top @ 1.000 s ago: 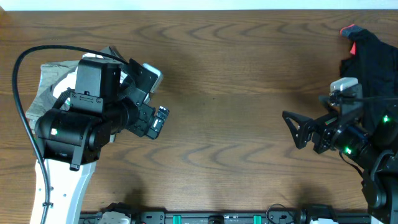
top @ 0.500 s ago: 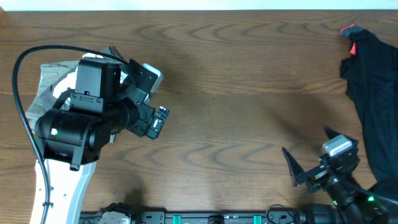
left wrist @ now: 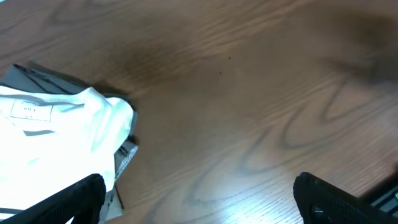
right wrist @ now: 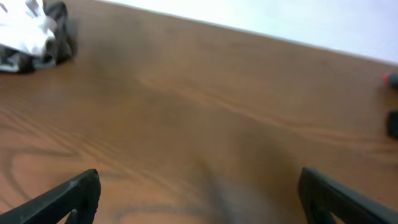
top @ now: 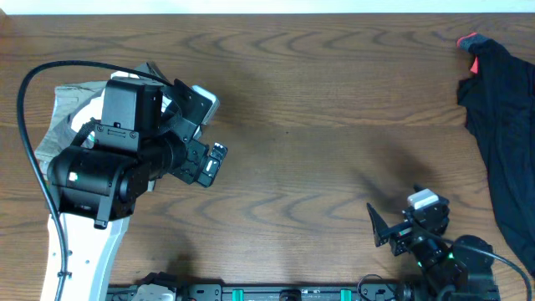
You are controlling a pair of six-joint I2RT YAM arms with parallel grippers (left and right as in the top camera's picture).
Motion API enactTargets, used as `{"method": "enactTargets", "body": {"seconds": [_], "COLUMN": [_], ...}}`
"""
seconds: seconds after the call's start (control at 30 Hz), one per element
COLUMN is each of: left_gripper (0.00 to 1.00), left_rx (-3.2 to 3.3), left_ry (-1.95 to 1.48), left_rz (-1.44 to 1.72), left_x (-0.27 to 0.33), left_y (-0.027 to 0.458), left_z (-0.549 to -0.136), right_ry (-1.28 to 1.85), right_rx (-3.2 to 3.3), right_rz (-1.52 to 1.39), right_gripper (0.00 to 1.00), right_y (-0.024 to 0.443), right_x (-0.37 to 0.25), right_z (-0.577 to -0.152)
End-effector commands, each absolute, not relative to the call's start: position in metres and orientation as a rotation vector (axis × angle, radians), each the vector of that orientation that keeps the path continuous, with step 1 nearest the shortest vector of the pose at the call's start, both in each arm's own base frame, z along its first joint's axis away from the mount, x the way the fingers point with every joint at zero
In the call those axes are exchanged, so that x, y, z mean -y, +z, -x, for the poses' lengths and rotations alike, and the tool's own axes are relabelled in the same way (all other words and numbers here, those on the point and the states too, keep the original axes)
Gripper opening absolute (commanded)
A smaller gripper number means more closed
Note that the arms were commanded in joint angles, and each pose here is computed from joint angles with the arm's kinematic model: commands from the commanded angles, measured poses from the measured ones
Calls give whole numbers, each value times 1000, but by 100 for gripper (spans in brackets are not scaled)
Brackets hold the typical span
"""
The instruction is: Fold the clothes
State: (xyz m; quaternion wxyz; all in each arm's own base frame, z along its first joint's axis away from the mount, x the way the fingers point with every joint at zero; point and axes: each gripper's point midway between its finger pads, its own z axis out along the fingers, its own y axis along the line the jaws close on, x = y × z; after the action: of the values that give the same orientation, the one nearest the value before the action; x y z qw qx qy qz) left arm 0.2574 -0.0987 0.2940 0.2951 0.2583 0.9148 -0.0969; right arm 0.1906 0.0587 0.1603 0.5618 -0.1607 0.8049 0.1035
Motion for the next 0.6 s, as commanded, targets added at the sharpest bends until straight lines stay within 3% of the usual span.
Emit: {"method": "enactTargets", "body": {"seconds": [0.0,0.2,0.57], "left_gripper": [98,98,98], "left_rx": [-2433,-2433,-2433], "left_ry": [-246,-246,-246], "left_rz": [-706,-706,-706], "left_x": [98,98,98], "left_y": [293,293,293], "left_z": [-257,-257,-257], "right_ry": [279,297,292], "right_rx": [-1913,-1970,-1956], "right_rz": [381,378,378], "right_gripper": [99,99,99], "right_y": [145,108,111], "right_x": [-63,-63,-63], "right_z": [-193,-198,-200]}}
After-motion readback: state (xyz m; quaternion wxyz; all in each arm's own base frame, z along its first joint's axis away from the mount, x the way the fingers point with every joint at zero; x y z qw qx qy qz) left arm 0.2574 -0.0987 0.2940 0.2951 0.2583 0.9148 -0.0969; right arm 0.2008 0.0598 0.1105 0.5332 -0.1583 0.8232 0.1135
